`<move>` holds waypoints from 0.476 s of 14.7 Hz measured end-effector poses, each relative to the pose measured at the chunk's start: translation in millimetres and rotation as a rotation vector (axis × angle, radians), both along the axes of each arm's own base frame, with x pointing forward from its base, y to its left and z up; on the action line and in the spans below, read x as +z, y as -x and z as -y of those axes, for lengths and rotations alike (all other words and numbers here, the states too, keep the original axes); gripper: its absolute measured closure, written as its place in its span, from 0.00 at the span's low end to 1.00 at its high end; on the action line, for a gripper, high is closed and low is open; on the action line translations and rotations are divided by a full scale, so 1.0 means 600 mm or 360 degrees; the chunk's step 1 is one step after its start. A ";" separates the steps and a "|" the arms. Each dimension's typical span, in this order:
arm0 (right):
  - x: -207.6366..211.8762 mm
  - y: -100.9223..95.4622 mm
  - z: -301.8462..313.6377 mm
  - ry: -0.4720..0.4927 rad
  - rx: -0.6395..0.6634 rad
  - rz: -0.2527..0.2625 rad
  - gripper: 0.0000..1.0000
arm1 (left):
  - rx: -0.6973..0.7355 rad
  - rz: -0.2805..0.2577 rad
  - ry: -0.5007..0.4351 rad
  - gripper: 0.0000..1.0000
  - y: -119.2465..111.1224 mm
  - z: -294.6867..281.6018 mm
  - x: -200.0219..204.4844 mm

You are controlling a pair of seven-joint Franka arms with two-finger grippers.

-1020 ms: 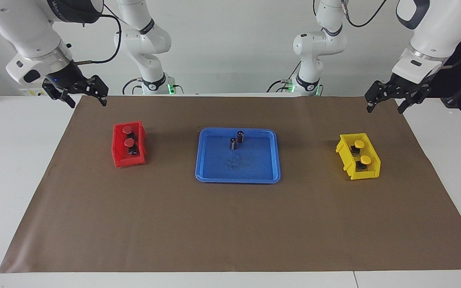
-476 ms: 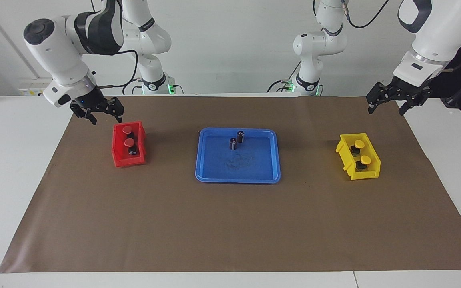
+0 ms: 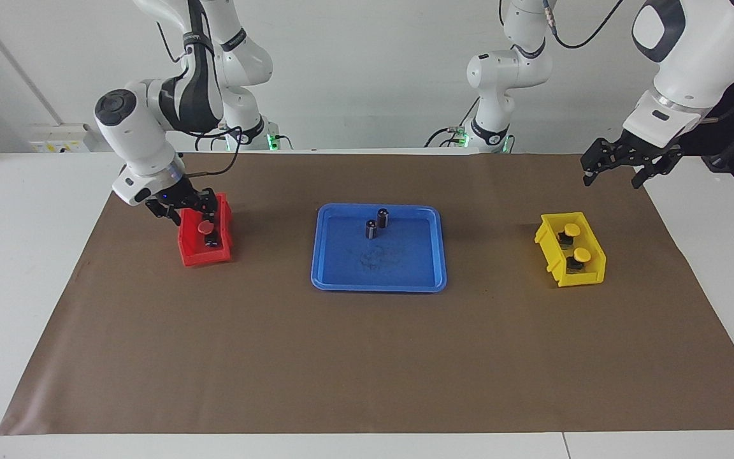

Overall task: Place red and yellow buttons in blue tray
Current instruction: 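Grasp a red button in the red bin with the right gripper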

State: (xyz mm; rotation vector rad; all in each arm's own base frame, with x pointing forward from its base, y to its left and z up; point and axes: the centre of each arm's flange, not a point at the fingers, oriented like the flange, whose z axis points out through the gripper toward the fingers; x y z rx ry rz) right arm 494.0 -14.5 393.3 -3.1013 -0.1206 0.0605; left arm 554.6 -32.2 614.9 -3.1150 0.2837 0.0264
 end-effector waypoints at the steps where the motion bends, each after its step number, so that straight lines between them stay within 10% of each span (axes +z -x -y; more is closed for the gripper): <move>1: -0.004 0.001 -0.003 0.0000 0.0006 -0.0007 0.22 | 0.0000 -0.0002 0.0000 0.00 0.000 0.000 -0.001; 7: -0.014 0.004 0.002 0.0001 -0.0003 0.0010 0.32 | -0.0001 -0.0012 -0.0001 0.00 0.001 0.000 -0.006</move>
